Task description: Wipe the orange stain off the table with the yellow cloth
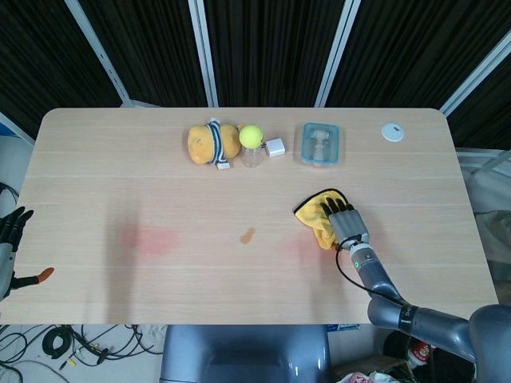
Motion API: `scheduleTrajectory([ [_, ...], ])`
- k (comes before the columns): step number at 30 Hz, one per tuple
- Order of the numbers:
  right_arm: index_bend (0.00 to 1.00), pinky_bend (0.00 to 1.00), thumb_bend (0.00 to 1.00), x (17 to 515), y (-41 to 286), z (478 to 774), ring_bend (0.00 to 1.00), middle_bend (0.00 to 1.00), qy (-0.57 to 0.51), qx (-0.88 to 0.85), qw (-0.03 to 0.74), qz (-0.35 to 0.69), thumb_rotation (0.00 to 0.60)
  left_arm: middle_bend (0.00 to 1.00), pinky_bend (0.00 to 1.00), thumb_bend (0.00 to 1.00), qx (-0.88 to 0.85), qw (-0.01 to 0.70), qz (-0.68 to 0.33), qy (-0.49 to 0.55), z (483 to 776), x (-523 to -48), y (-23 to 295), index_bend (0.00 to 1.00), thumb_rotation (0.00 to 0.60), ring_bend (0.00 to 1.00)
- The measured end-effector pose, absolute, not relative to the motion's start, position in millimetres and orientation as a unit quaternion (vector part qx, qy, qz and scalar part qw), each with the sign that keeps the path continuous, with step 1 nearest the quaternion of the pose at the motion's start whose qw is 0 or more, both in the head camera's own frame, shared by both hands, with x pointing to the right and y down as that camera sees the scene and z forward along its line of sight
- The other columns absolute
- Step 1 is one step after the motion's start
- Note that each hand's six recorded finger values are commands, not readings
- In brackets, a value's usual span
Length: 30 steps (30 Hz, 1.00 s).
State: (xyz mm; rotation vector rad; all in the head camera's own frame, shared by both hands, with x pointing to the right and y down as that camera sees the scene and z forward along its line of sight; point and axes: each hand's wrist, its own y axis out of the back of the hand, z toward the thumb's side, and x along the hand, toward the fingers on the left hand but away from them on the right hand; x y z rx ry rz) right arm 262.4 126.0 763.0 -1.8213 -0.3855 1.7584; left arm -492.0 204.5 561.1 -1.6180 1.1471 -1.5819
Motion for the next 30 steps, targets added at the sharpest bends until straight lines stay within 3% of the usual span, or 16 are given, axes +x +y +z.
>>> scheduleTrajectory([
  [7,0.0,0.16,0.11,263.2,124.5,763.1,0.0,0.0,-0.143,-0.68,0.287,0.659,0.6,0.0,0.0,0.02,-0.611,0.294,-0.595,0.432,561.7,-491.4,204.8,0.0,0.6,0.0],
  [15,0.0,0.16,0.2,262.0,121.5,762.7,0.0,0.0,-0.144,-0.681,0.283,0.66,0.6,0.0,0.0,0.02,-0.612,0.292,-0.595,0.431,562.0,-491.3,205.0,0.0,0.6,0.0],
  [27,0.0,0.16,0.2,261.2,121.3,764.9,0.0,0.0,-0.141,-0.681,0.277,0.663,0.6,0.0,0.0,0.02,-0.614,0.29,-0.596,0.43,562.3,-491.3,205.1,0.0,0.6,0.0],
  [30,0.0,0.16,0.27,260.7,121.1,765.7,0.0,0.0,-0.141,-0.681,0.276,0.664,0.6,0.0,0.0,0.02,-0.614,0.289,-0.596,0.43,562.4,-491.3,205.1,0.0,0.6,0.0],
])
